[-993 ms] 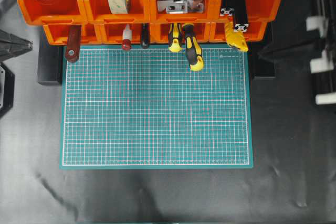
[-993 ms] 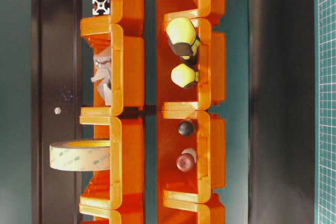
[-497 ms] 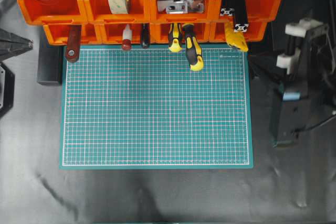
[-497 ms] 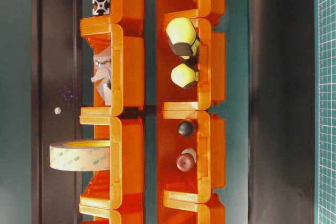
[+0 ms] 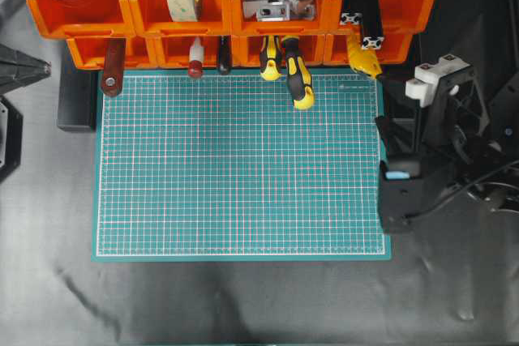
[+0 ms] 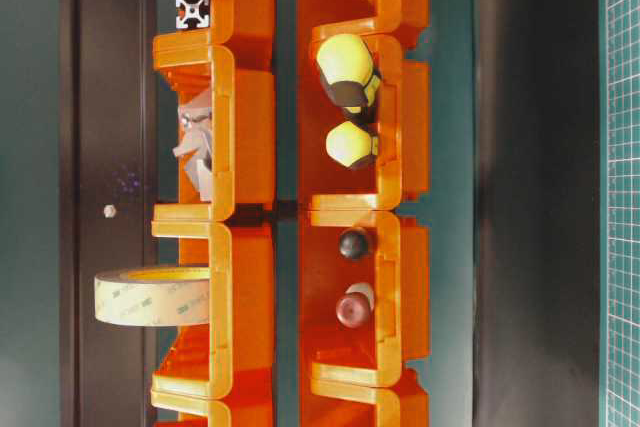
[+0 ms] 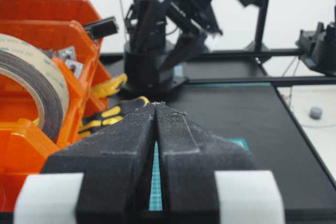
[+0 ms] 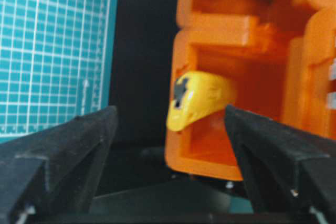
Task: Pick cutter from container rack with right arm.
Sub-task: 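Move the right gripper toward the yellow utility knife on the rack, then close the right gripper on the yellow utility knife's handle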
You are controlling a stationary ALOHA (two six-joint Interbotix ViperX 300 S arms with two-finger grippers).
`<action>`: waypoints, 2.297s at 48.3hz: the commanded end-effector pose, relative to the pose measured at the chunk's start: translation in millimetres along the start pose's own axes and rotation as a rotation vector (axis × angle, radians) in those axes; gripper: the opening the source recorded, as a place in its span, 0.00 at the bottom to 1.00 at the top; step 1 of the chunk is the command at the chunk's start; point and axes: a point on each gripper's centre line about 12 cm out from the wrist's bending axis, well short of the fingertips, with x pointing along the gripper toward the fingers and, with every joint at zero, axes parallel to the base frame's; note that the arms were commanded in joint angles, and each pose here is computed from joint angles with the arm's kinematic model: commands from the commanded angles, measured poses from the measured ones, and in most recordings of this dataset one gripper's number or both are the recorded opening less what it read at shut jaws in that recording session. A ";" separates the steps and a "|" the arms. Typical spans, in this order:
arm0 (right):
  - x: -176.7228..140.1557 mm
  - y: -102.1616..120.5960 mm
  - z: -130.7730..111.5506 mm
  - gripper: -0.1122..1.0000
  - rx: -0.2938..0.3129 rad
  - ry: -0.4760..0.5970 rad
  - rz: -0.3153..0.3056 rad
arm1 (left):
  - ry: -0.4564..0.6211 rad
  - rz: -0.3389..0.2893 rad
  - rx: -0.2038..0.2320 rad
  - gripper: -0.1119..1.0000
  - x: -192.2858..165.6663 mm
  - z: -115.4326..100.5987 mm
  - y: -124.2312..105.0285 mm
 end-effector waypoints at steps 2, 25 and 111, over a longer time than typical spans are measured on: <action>4.2 0.5 0.5 0.83 0.053 -0.011 -0.015 | -0.027 0.010 0.005 0.10 0.5 10.8 1.8; 22.6 -12.8 -5.7 0.79 0.167 -0.043 -0.208 | -0.014 0.001 0.008 0.10 -0.8 8.8 0.2; 34.3 -6.9 9.0 0.37 0.194 0.028 -0.173 | 0.027 -0.018 -0.001 0.10 -2.3 -2.9 -3.2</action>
